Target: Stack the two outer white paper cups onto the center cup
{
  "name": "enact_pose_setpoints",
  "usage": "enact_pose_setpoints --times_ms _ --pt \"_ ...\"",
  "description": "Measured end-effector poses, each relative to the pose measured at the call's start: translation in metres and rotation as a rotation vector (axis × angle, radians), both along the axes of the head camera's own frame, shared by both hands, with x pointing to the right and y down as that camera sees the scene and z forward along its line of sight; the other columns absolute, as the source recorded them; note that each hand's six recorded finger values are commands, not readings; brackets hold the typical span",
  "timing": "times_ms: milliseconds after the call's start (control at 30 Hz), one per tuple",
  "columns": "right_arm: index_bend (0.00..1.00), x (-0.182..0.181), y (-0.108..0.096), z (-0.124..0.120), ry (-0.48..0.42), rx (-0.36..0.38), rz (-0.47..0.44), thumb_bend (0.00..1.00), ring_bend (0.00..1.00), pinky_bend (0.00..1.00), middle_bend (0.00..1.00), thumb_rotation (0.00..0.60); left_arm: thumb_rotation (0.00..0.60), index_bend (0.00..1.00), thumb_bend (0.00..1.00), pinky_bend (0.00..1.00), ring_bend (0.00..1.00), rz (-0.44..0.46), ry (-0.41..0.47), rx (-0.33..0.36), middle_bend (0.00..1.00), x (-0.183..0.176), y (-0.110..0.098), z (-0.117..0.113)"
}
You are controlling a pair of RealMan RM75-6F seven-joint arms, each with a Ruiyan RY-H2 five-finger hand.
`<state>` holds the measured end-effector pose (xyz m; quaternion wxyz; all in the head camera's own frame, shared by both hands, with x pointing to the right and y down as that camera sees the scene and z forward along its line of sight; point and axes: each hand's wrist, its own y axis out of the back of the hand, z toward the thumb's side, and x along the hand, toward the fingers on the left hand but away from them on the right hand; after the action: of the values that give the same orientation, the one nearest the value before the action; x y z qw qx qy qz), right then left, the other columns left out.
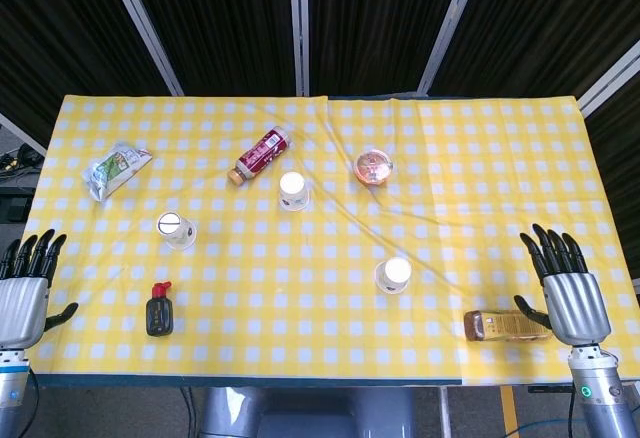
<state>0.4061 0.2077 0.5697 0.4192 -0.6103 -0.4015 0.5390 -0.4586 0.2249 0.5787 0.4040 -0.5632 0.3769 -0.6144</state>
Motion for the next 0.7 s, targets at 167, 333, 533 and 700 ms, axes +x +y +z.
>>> enact_pose_setpoints --times_ms 167,333,533,700 --pt "0.07 0.000 0.000 0.000 -0.003 0.001 -0.001 0.10 0.00 0.00 0.00 0.600 0.600 0.00 0.00 0.00 0.00 0.004 0.002 -0.003 0.00 0.001 0.001 0.000" --pt "0.07 -0.002 0.000 -0.001 -0.011 0.002 -0.006 0.10 0.00 0.00 0.00 0.600 0.600 0.00 0.00 0.00 0.00 0.002 0.009 -0.002 0.00 0.001 0.000 -0.001" --pt "0.07 -0.003 -0.001 -0.001 -0.025 0.005 -0.008 0.10 0.00 0.00 0.00 0.600 0.600 0.00 0.00 0.00 0.00 0.013 0.020 -0.003 0.00 0.004 -0.003 0.002" --pt "0.07 0.000 -0.004 -0.001 -0.038 0.011 0.008 0.10 0.00 0.00 0.00 0.600 0.600 0.00 0.05 0.00 0.00 0.017 0.046 0.005 0.00 0.010 -0.016 0.005"
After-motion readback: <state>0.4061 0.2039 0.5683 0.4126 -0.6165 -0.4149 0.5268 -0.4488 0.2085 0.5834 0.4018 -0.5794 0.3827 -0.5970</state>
